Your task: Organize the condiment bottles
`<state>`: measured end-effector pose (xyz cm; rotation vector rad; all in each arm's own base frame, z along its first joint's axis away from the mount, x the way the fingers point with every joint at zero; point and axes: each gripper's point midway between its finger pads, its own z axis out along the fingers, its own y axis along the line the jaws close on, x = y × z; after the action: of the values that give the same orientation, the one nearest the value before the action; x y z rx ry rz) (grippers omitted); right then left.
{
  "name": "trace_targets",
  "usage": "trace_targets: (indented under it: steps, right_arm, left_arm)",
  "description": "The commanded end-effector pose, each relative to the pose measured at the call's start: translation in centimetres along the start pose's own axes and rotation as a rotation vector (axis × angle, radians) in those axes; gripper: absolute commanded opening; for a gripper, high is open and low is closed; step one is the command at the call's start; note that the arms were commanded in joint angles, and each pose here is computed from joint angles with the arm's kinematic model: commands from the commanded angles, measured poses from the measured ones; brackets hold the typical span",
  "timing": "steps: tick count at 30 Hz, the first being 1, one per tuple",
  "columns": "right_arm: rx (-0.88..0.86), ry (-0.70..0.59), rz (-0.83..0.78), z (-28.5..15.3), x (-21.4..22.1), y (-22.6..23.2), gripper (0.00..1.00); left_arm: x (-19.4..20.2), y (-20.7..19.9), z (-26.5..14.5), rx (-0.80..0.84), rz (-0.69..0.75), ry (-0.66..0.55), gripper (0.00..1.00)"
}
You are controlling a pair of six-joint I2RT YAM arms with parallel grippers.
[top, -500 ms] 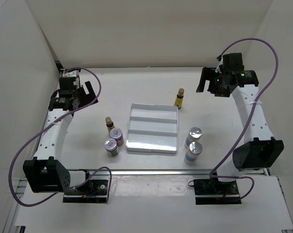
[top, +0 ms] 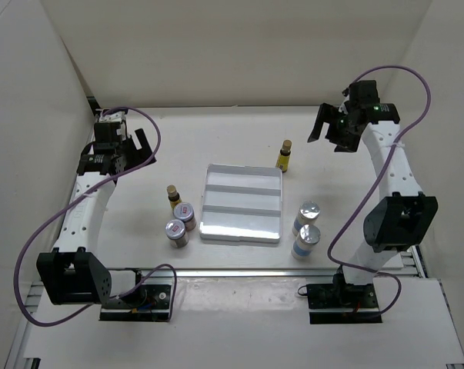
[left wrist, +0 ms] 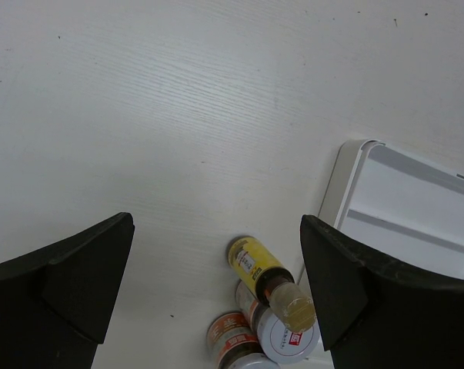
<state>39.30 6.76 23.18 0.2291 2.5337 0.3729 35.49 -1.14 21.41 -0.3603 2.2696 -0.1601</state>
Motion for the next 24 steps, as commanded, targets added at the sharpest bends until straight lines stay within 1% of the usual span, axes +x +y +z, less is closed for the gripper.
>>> trace_targets:
  steps: [1,3,5,13,19,24]
  right_arm:
    - [-0.117,-0.057,-0.044,-1.2,-1.8,2.5,1.00]
    - [-0.063,-0.057,-0.088,-0.7,-1.6,2.6,1.00]
    - [-0.065,-0.064,-0.090,-0.6,-2.1,2.7,1.00]
    - [-0.085,-0.022,-0.124,0.7,-1.2,4.5,1.00]
    - [-0.025,-0.044,-0.160,0.9,-2.2,4.4,1.00]
    - [-0.028,-0.054,-0.161,0.8,-2.6,4.6,1.00]
  left_arm:
    - [-0.6,-0.6,-1.0,0.033,0.013,-0.039,1.00]
    - [-0.7,-0.6,-1.3,0.035,0.013,-0.048,1.00]
    - [-0.7,-0.6,-1.3,0.035,0.013,-0.048,1.00]
    - [-0.8,-0.6,-1.4,0.038,0.013,-0.057,1.00]
    - [-0.2,-0.4,-1.4,0.035,0.013,-0.048,1.00]
    - [-0.2,-0.4,-1.4,0.035,0.013,-0.048,1.00]
